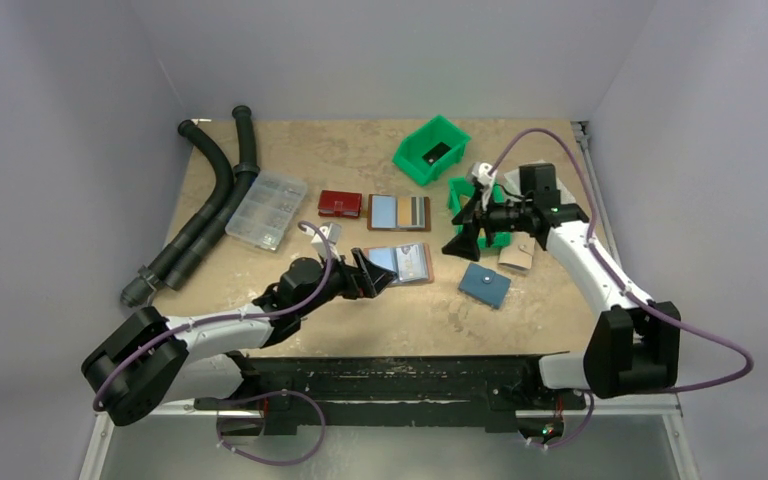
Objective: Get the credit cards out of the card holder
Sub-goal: Remove the credit card from the card holder.
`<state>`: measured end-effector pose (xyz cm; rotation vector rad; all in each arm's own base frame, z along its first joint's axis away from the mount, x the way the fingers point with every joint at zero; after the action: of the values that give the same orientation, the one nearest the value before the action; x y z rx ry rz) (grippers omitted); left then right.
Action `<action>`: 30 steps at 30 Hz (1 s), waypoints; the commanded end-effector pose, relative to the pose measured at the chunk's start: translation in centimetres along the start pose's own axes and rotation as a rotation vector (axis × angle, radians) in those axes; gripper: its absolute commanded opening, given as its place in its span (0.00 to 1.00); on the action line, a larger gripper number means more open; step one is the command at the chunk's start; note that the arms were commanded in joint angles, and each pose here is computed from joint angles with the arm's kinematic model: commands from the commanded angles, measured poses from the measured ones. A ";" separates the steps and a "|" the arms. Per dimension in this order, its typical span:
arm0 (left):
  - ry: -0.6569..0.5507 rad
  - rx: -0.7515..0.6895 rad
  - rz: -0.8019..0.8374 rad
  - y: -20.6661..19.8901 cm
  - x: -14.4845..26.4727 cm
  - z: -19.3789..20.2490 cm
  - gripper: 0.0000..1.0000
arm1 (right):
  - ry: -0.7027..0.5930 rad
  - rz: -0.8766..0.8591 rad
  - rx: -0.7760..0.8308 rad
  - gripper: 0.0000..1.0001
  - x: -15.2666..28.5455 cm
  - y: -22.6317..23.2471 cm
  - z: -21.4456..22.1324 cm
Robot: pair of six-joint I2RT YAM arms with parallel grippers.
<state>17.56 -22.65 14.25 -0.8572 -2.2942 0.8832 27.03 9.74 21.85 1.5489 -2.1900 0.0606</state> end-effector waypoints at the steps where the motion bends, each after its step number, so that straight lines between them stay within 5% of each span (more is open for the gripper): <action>1: -0.050 0.043 0.030 -0.5 -0.2 -0.6 0.97 | 0.031 -0.008 0.043 0.93 -2.9 1.5 -1.9; 5: -0.036 0.061 0.027 -0.2 -0.6 -0.1 0.92 | 0.028 -0.011 -0.034 0.84 -6.1 2.7 -1.9; 10: -0.019 0.116 0.038 0.0 -1.5 0.5 0.87 | -0.005 0.057 -0.229 0.57 -7.8 2.0 -1.7; 21: 0.063 0.077 -0.008 0.6 -4.7 1.2 0.79 | -0.015 0.182 -0.422 0.46 -9.0 0.7 0.0; 30: 0.109 -0.036 -0.077 1.1 -6.4 0.8 0.75 | 0.005 0.118 -0.369 0.47 -9.8 0.2 0.4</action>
<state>20.68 -26.52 10.41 -0.7744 -2.1773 0.8172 28.74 18.02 17.62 1.1411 -2.1321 -0.3134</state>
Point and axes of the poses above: each gripper's point midway between its finger pads, its own x axis back along the fingers, its own y axis along the line the jaws close on, z = x × y, the point moved 8 cm from there along x, back along the fingers
